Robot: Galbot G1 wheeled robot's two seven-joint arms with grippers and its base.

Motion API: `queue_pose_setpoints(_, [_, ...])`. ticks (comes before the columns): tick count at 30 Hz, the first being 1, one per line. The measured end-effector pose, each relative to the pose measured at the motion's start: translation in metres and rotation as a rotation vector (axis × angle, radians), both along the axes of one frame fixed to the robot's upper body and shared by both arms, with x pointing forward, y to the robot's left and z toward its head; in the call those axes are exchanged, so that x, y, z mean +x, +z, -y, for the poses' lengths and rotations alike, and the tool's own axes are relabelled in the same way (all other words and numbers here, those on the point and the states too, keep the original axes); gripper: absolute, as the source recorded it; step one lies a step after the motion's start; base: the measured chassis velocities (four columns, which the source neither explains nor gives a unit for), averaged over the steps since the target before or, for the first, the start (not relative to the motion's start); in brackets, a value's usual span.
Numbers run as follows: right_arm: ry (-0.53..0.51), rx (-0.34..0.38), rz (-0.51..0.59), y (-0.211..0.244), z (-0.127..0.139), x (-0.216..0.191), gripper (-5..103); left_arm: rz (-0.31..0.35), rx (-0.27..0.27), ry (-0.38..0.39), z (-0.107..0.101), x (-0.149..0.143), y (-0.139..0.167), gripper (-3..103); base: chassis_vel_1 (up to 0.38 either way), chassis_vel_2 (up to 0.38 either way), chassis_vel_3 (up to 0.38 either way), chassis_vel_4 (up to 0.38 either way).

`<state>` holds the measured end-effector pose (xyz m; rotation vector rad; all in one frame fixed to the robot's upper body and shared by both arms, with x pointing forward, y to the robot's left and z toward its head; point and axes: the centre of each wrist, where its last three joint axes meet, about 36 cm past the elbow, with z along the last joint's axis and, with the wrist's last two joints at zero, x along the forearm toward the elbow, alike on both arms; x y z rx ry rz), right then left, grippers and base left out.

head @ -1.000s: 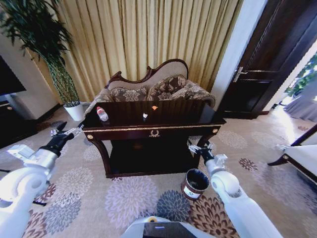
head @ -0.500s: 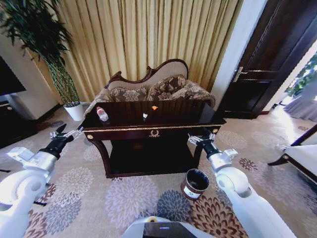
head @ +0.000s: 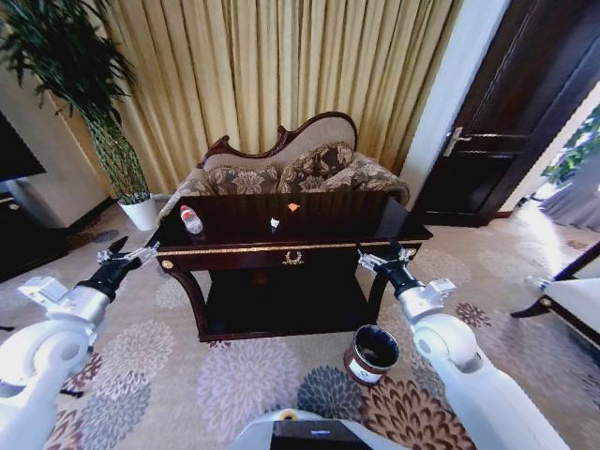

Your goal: Move to the front of the table and place the trash on the table into the trash bin.

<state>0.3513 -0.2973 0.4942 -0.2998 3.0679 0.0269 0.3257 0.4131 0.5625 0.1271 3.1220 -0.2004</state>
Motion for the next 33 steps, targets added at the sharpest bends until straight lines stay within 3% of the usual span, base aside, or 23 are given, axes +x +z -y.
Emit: queue_pose_setpoints(33, [0.052,-0.036,-0.015,-0.005,-0.013,-0.012,100,0.006,-0.009,-0.007,0.0,0.002,0.0,100,-0.133,0.128,0.135,-0.128])
